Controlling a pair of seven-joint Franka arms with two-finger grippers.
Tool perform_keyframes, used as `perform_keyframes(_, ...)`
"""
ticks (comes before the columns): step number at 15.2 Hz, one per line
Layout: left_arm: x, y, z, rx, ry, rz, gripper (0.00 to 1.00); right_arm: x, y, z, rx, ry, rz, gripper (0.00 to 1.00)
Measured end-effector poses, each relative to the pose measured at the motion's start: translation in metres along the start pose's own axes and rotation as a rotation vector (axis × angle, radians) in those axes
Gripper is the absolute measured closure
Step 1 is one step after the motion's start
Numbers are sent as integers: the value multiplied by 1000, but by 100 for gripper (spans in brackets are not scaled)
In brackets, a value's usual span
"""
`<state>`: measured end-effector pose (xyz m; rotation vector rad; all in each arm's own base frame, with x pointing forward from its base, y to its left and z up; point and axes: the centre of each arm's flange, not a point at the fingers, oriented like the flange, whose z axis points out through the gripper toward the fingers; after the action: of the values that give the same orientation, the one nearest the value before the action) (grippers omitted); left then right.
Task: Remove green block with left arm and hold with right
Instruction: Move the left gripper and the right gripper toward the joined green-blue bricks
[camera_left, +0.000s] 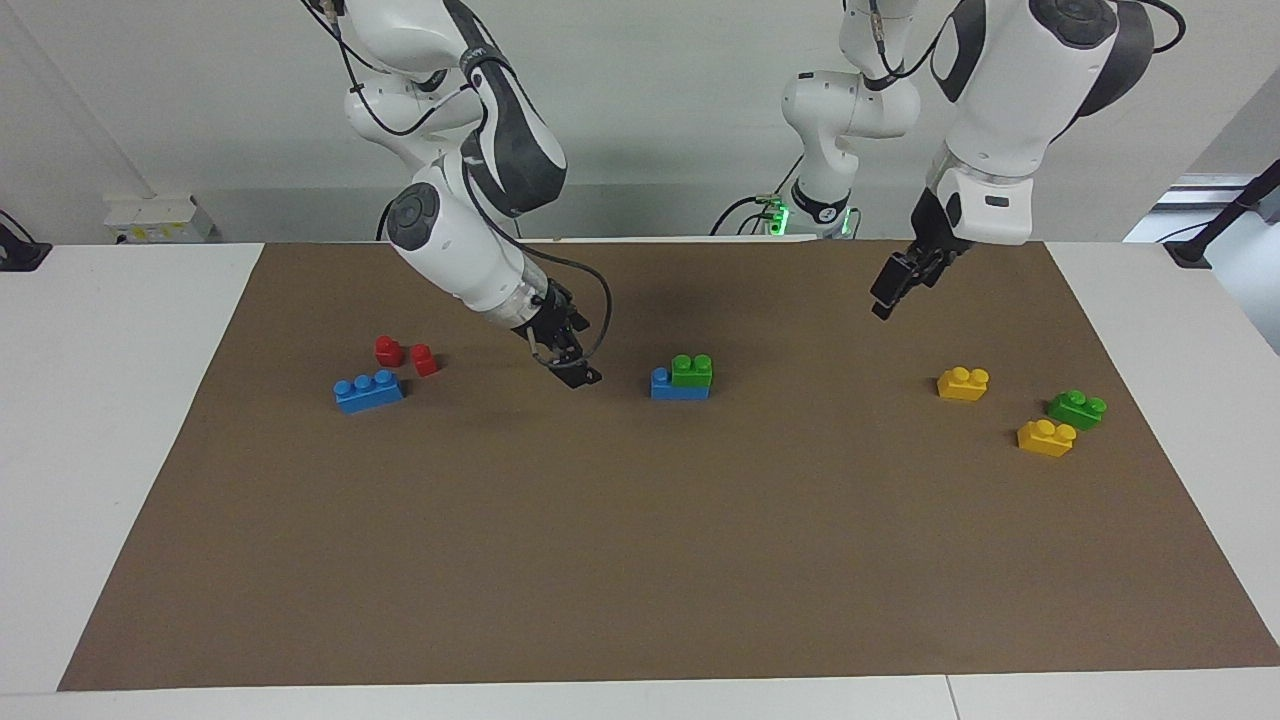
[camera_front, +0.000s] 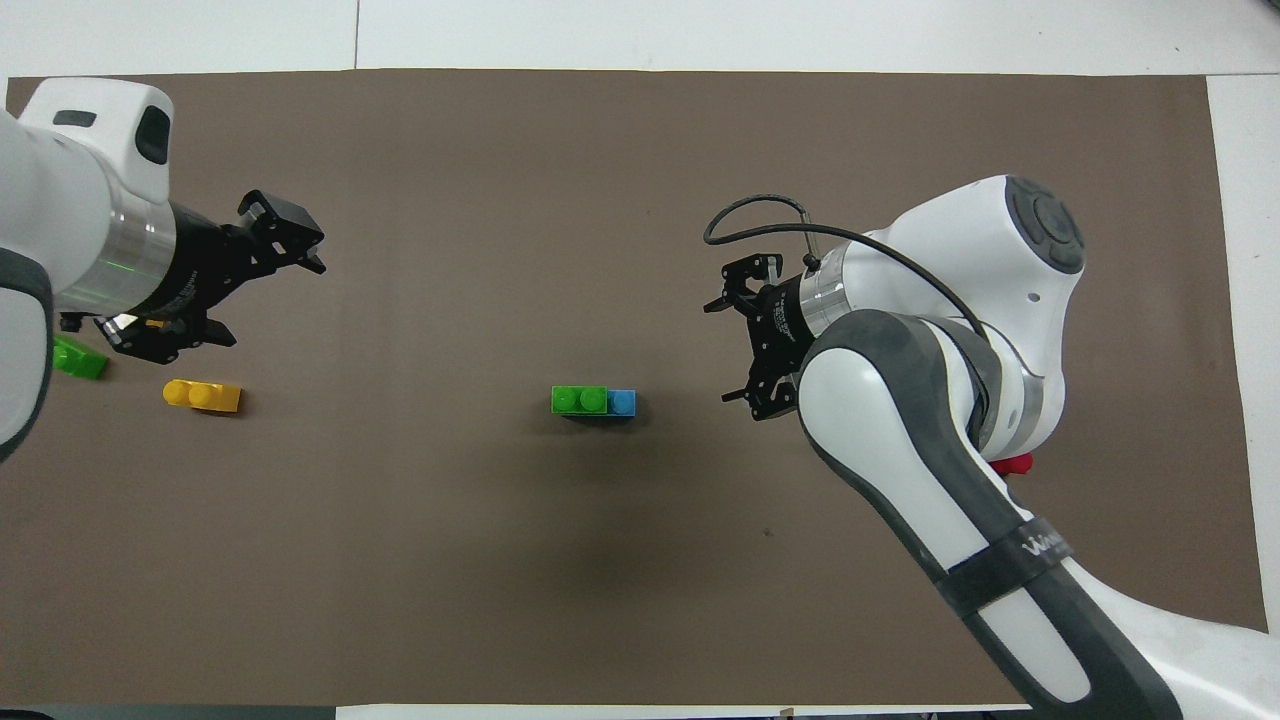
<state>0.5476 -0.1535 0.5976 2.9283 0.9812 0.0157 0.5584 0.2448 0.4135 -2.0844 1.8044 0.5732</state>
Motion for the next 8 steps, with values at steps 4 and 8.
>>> perform_keyframes(4,-40,21,20,-7,-1,-277,0,-1,8,25,12,-10,21,0)
perform_keyframes(8,-73,40,47,-18,-2,-538,0,-5,9,51,18,-15,29,0)
